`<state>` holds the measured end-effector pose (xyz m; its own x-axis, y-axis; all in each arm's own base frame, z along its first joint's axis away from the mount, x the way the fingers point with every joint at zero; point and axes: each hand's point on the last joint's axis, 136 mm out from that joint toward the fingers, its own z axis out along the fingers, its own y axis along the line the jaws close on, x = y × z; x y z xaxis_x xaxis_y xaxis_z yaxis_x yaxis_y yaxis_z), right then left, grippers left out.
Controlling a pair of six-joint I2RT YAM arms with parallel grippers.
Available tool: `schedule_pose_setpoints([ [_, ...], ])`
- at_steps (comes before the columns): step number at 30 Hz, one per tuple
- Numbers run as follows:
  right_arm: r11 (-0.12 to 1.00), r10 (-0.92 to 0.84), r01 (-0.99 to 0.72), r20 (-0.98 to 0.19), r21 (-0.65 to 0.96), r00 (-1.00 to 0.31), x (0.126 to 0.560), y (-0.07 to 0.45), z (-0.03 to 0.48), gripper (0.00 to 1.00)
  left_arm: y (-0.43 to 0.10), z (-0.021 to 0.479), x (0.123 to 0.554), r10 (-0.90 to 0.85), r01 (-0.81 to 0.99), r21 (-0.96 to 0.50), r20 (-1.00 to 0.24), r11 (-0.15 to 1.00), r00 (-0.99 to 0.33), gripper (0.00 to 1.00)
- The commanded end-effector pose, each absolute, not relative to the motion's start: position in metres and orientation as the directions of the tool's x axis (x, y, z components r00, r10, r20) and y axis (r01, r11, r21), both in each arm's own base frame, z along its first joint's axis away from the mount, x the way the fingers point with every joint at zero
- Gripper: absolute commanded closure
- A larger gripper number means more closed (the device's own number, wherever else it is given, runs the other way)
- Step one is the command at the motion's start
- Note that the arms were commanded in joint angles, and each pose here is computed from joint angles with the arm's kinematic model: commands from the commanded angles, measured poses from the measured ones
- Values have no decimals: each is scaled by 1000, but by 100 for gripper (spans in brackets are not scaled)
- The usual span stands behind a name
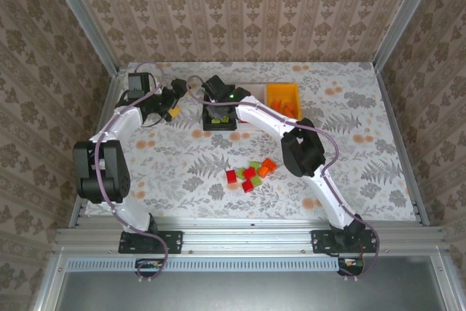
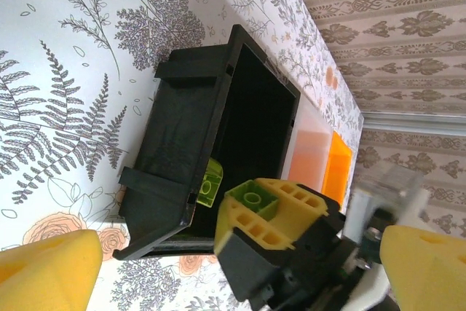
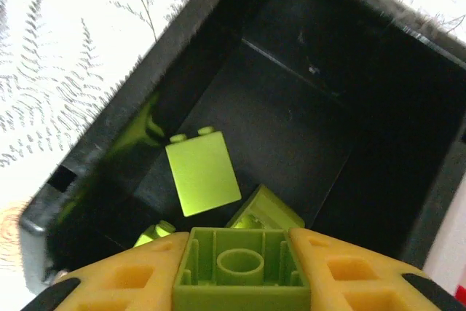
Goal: Sort the legos into containers by color
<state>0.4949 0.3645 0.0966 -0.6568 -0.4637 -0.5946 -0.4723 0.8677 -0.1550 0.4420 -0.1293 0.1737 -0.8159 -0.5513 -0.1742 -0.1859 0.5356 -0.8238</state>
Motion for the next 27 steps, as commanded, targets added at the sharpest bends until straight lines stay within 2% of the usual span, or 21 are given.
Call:
schedule_pose_setpoints([
  [1,860,-479,-485,-580,-160,-658,494,362,109,58,-134,179,441,-545,-173,-840,-164,515,-822,0],
  [3,858,-481,-487,-587,-162,-651,493,364,115,51,-134,179,441,-545,-175,-842,-160,511,-823,0],
  [6,862,-466,-483,-622,-156,-629,491,365,140,45,-135,181,440,-543,-169,-844,-163,509,-824,0],
  [9,866,-453,-473,-656,-163,-604,478,364,174,45,-135,184,440,-544,-166,-847,-164,506,-823,0],
  [12,881,-427,-442,-688,-170,-587,444,354,196,46,-139,188,438,-539,-154,-851,-169,502,-825,0],
  [17,912,-372,-392,-639,-118,-673,354,331,160,54,-158,193,431,-502,-123,-852,-177,508,-846,0],
  [19,920,-354,-380,-608,-92,-711,317,327,142,54,-162,193,429,-494,-116,-851,-182,512,-850,0],
  [23,920,-359,-386,-533,-65,-766,266,330,110,40,-161,193,429,-494,-116,-848,-185,518,-849,0],
  [27,906,-402,-418,-441,-65,-803,242,340,77,39,-164,190,429,-488,-119,-849,-176,515,-855,0],
])
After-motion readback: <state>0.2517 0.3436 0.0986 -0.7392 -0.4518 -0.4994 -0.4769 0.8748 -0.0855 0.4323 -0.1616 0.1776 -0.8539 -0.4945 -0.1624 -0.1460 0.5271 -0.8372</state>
